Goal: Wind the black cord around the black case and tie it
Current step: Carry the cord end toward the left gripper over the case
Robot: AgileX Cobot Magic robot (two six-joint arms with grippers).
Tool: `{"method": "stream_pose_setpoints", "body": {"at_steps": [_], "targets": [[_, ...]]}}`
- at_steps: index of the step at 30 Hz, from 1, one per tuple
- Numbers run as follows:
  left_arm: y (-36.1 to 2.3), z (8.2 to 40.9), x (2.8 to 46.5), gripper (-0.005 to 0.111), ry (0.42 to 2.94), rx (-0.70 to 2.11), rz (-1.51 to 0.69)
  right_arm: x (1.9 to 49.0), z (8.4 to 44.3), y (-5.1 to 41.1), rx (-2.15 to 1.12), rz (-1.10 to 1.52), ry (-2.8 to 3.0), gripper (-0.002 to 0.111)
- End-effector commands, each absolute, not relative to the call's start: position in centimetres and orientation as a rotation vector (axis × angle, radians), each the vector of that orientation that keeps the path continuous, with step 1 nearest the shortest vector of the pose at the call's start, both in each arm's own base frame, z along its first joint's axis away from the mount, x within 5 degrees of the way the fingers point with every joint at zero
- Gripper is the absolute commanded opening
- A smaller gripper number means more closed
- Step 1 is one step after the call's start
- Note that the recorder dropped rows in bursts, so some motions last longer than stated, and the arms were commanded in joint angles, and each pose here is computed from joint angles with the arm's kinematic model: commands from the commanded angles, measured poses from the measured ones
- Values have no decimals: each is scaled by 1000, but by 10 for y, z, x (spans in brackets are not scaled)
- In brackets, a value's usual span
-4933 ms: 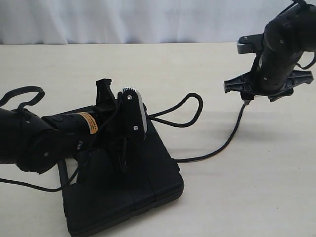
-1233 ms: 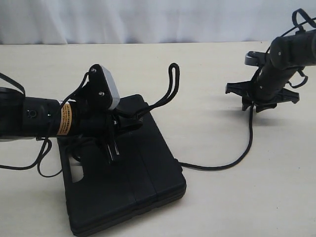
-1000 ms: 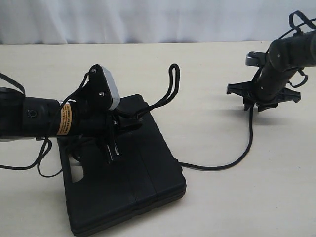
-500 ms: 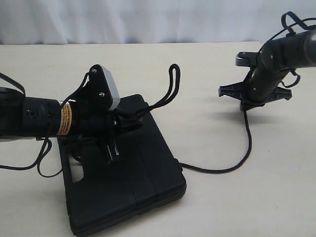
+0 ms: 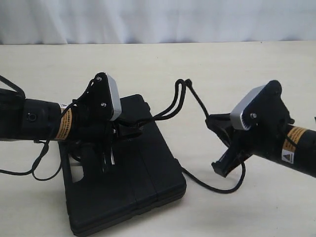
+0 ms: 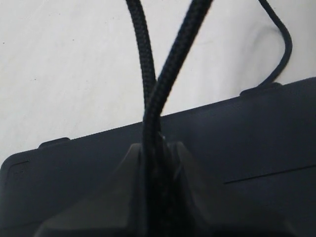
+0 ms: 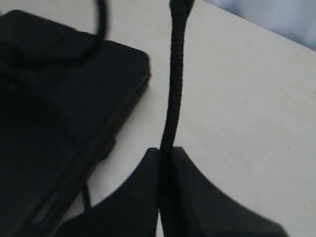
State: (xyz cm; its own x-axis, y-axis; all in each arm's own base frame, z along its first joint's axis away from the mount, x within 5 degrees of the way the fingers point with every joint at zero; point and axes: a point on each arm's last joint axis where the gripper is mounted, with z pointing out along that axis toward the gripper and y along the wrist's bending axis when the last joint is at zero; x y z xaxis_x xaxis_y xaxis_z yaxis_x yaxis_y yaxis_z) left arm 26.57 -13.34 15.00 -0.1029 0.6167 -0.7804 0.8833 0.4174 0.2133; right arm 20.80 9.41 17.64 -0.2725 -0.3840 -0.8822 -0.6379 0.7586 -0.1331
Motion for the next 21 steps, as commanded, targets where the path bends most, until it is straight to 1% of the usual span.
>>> {"method": "stream_pose_setpoints", "body": {"at_steps": [1, 3, 4, 7, 12, 14, 17, 21], "targets": [[-134, 152, 267, 0, 1802, 1301, -384, 195, 174, 97, -922, 311, 1838, 4], [-134, 152, 267, 0, 1799, 1304, -383, 190, 169, 97, -960, 305, 1842, 4], [-134, 152, 267, 0, 1787, 1317, -369, 184, 165, 97, -1053, 289, 1813, 4], [-134, 152, 267, 0, 1787, 1317, -369, 182, 165, 98, -1069, 308, 1788, 4], [-136, 153, 264, 0, 1744, 1364, -396, 187, 183, 108, -940, 417, 1650, 4], [-141, 154, 258, 0, 1664, 1446, -447, 191, 187, 112, -891, 423, 1658, 4], [-145, 157, 254, 0, 1595, 1482, -512, 193, 192, 121, -920, 443, 1624, 4], [-143, 156, 257, 0, 1633, 1449, -483, 195, 198, 133, -934, 473, 1592, 4]]}}
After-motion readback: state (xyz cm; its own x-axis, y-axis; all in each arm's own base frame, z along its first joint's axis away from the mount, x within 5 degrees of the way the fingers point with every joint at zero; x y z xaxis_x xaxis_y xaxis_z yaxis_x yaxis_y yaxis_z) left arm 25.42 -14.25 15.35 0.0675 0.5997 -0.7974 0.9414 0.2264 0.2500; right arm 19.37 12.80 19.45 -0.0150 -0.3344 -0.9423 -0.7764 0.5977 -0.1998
